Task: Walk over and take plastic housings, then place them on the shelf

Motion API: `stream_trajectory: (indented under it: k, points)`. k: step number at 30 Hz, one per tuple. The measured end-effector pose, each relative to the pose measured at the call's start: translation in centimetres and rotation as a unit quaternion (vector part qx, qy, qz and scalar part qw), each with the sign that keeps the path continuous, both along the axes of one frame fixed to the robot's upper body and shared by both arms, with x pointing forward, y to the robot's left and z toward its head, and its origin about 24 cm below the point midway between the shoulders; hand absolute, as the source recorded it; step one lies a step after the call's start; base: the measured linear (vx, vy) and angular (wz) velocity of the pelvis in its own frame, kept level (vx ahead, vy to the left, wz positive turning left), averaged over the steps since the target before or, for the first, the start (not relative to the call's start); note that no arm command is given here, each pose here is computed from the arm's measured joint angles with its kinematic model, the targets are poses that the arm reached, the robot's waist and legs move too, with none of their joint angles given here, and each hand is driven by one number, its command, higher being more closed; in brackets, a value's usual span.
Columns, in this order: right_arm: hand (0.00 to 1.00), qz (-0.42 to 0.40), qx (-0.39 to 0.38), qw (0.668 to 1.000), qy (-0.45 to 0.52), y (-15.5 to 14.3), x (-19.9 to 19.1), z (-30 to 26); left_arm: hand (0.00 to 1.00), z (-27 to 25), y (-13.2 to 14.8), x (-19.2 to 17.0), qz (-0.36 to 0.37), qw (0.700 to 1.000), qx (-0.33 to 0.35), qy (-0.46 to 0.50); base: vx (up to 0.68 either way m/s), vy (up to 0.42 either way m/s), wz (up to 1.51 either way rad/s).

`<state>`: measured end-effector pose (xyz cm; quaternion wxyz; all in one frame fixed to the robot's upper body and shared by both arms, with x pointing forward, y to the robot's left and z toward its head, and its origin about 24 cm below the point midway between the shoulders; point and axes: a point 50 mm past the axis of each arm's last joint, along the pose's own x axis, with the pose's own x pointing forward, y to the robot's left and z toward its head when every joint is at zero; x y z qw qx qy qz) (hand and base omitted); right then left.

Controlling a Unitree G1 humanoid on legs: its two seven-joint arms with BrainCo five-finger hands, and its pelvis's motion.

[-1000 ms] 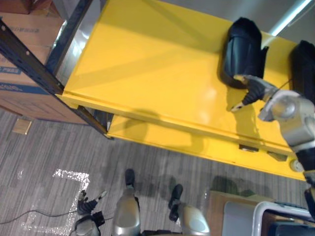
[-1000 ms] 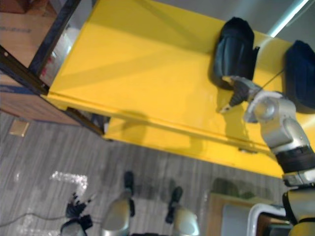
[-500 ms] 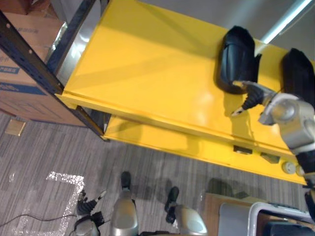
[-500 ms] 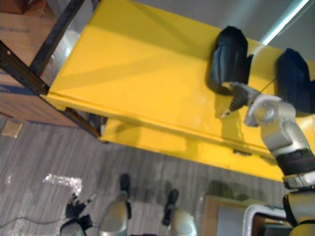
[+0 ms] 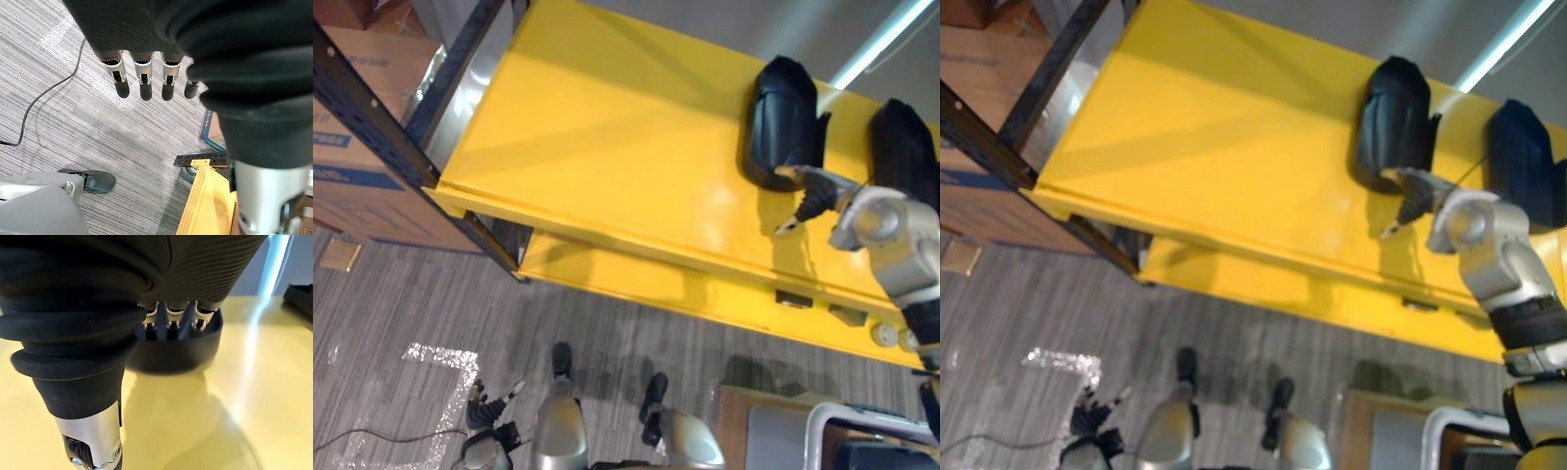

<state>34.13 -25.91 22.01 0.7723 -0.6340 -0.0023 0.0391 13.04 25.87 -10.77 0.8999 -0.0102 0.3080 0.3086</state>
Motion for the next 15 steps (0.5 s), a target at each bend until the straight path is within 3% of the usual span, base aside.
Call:
stream_trajectory:
  k: [4, 5, 7, 8, 15]
  points:
    - [0.0, -0.035, 0.02, 0.984, -0.175, -0.4, -0.2, 1.9, 0.0, 0.4, 0.0, 0.3, 0.0, 1.0, 0.011, -0.024, 0.0, 0.0, 0.0]
    - [0.0, -0.053, 0.043, 0.961, -0.268, -0.8, -0.6, 3.2, 0.0, 0.6, 0.0, 0.4, 0.003, 0.999, 0.019, -0.038, 0.0, 0.0, 0.0]
    - [0.0, -0.068, 0.076, 0.926, -0.363, -1.1, -1.3, 4.5, 0.0, 1.0, -0.1, 0.7, 0.005, 0.998, 0.031, -0.052, 0.0, 0.0, 0.0]
    - [0.0, -0.083, 0.105, 0.89, -0.437, -1.5, -2.0, 5.3, 0.0, 1.3, -0.4, 1.1, 0.004, 0.997, 0.035, -0.067, 0.0, 0.0, 0.0]
    - [0.0, -0.111, 0.217, 0.77, -0.59, -1.9, -6.5, 3.0, 0.0, 3.3, -2.0, 2.2, 0.003, 0.988, 0.033, -0.153, 0.01, 0.0, 0.02]
